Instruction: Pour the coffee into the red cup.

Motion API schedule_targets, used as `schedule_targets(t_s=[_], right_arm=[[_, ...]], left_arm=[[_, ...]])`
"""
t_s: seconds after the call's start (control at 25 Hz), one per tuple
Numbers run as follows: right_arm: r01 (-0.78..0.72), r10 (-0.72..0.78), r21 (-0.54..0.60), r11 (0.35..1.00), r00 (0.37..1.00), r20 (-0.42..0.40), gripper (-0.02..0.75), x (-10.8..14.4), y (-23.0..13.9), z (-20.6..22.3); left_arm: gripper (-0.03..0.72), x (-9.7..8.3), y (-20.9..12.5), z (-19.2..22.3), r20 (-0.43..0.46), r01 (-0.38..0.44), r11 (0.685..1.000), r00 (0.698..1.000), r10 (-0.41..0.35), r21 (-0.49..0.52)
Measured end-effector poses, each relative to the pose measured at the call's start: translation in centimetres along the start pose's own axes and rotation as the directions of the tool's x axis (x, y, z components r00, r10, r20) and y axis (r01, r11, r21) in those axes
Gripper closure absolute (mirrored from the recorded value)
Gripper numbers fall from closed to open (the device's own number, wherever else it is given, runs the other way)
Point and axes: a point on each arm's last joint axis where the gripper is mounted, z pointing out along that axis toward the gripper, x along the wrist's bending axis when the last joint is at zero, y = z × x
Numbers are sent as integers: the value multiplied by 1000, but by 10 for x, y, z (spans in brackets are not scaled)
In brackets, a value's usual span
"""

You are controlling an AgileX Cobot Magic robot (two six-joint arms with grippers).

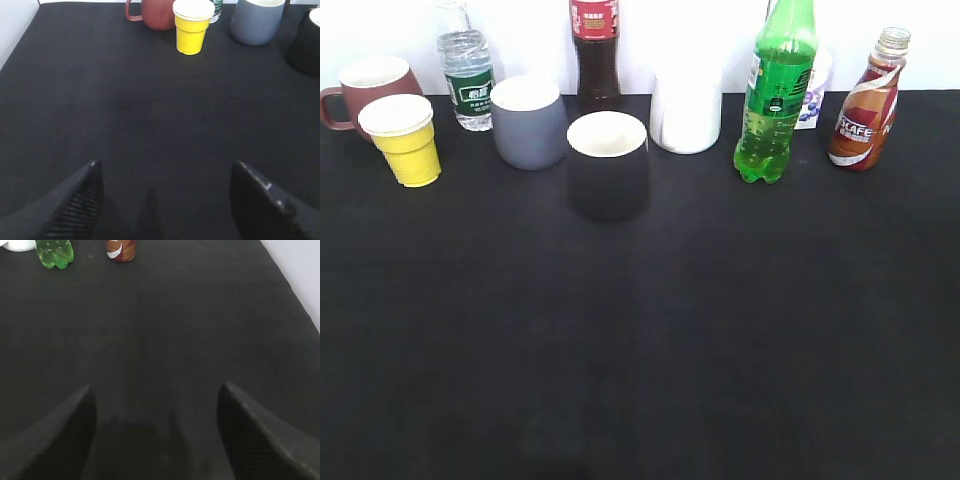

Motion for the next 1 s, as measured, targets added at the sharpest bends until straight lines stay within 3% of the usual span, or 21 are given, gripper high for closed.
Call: schedule_targets(t_s=[0.76, 0.88, 1.0], right_arm=[[0, 0, 0, 1000, 1000, 0, 150, 0, 0, 0], [0, 0, 0, 1000, 1000, 0, 150, 0, 0, 0], [0, 0, 0, 1000, 1000, 0, 150, 0, 0, 0]], left_arm=[[99, 0, 2, -1, 3, 2, 1000, 1000, -2, -16], [113, 0, 18, -6, 3, 2, 985, 1000, -1, -173], [113, 0, 34, -2, 3, 3, 928, 1000, -2, -372]])
